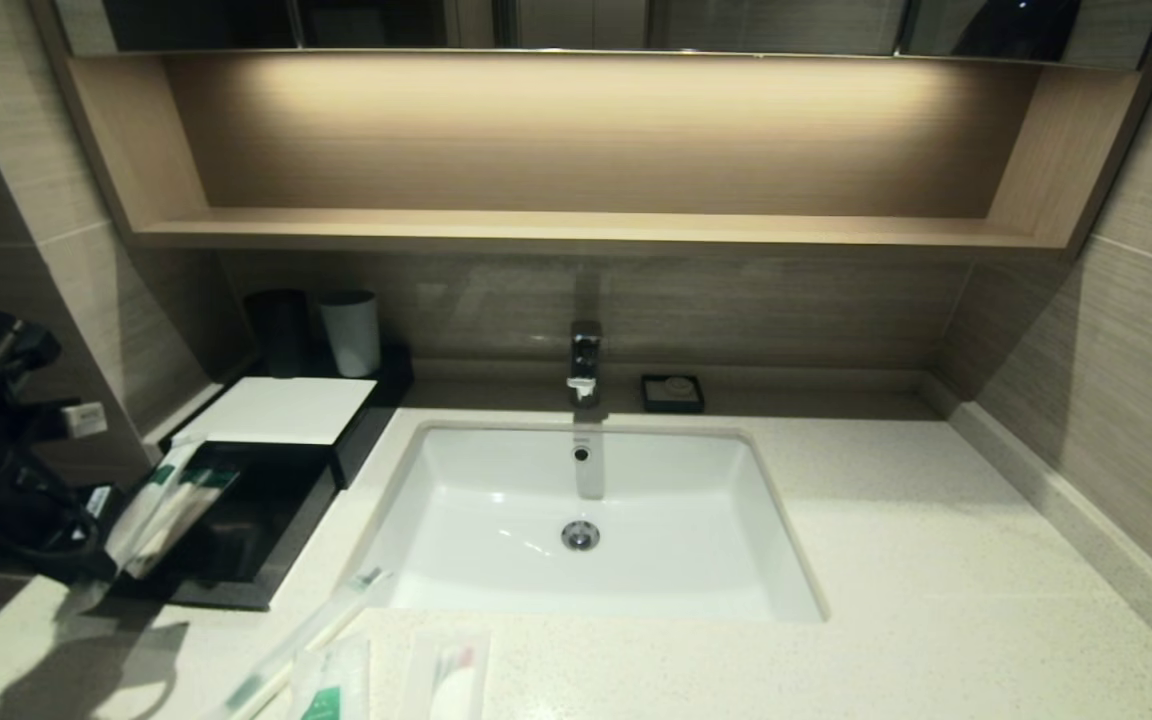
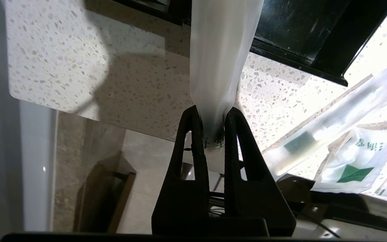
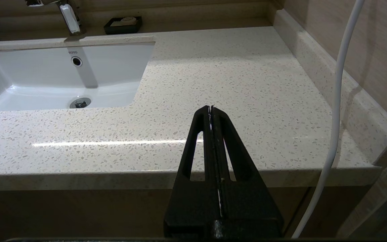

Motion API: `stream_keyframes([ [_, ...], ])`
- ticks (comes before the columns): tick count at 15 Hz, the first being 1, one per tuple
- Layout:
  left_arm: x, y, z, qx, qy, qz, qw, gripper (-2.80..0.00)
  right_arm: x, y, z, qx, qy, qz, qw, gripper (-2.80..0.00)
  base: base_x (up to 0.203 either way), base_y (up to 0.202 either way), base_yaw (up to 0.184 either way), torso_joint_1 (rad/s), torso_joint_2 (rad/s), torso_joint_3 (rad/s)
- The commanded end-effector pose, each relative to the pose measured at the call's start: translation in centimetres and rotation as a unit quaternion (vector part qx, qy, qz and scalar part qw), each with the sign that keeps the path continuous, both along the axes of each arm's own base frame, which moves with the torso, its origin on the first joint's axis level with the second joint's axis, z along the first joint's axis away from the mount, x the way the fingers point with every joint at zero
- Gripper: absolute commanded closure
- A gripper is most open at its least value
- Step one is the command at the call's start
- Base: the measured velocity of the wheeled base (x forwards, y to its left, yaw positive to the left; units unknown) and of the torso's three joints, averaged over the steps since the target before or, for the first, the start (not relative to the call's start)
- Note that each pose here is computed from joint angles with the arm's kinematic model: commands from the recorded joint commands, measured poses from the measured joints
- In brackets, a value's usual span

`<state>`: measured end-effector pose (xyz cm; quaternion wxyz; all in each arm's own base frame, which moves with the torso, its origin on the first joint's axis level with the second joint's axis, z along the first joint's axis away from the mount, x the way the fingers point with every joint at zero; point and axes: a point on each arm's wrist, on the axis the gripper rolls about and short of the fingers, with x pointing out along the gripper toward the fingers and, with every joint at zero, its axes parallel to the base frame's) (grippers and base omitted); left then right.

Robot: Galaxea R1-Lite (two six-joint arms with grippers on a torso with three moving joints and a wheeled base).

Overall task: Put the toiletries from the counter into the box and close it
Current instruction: Place the bathroom toiletry into the drawer

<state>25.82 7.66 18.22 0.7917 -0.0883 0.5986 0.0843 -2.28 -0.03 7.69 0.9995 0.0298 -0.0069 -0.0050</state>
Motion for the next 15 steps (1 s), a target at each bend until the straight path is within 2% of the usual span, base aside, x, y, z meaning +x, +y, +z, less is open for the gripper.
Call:
stream_keyframes([
  [1, 0.7, -0.4, -0.8, -0.013, 0.015, 0.022, 0.9996, 0.0, 0.0, 0.0, 0.0, 0.0, 0.0, 0.0, 1.0, 0.0, 0.0, 0.0, 0.0, 0.0, 0.0, 0.0],
  [4, 1.6, -1.0, -0.8, -0.02, 0.006, 0.039, 0.999, 0.0, 0.0, 0.0, 0.0, 0.0, 0.0, 0.0, 1.0, 0.0, 0.0, 0.0, 0.0, 0.0, 0.0, 0.0],
  [8, 3.2, -0.7, -2.4, -0.029, 0.029, 0.054, 0.9977, 0.0, 0.0, 0.0, 0.0, 0.0, 0.0, 0.0, 1.0, 0.0, 0.0, 0.0, 0.0, 0.0, 0.0, 0.0],
  [15, 4.1, -0.2, -2.8, -0.03, 0.031, 0.069, 0.9967, 0.0, 0.0, 0.0, 0.0, 0.0, 0.001, 0.0, 1.0, 0.0, 0.0, 0.0, 0.0, 0.0, 0.0, 0.0],
])
